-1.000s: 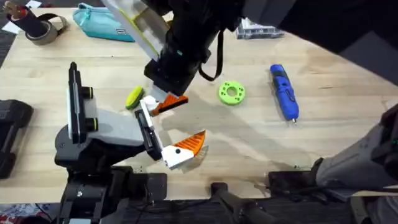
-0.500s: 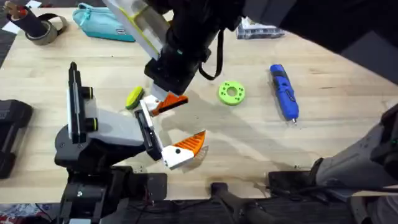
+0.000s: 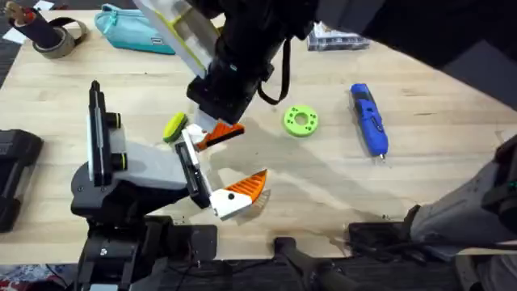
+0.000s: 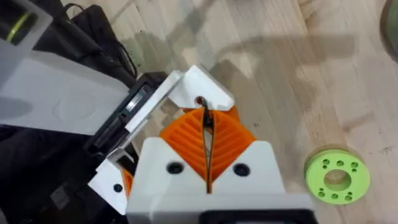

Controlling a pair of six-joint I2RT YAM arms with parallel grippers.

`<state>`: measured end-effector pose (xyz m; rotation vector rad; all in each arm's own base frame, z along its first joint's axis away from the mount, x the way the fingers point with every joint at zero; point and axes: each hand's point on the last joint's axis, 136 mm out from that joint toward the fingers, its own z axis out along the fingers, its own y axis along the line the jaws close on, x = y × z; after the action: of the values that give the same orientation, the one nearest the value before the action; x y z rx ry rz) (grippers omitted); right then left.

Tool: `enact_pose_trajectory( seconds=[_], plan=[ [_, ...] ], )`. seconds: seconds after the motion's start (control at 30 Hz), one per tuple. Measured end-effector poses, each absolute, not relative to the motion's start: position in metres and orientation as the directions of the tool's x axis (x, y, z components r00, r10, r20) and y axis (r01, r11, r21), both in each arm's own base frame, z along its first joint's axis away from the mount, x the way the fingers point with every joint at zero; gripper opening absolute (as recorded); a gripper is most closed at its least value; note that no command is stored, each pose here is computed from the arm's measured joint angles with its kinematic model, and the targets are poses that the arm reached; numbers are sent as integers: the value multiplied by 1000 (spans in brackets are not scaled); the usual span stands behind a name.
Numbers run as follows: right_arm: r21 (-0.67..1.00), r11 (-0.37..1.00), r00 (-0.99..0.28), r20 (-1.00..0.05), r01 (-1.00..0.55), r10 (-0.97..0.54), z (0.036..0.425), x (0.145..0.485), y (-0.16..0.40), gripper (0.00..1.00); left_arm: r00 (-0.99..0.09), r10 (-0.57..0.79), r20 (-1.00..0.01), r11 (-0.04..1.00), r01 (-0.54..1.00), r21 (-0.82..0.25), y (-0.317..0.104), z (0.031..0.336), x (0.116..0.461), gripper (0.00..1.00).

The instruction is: Pick up the gripper from the table and insert it into the empty holder that is missing its gripper. Then pick up a screw, insert it into the mounting hole, and use the screwdriver to tighten it. Finally, clean up the table by picking up the vegetable and placing it into the bucket.

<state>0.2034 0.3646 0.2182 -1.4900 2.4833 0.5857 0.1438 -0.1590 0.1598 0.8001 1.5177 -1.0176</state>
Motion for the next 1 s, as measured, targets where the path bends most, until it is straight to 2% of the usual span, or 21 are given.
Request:
enact_pose_trajectory(
  seconds=[1.0],
  plan=[
    [238,407,-469,-364,-882,-804,216,203,372,6,-184,-34,-982,406,896,-182,-159,160,144,987]
  ],
)
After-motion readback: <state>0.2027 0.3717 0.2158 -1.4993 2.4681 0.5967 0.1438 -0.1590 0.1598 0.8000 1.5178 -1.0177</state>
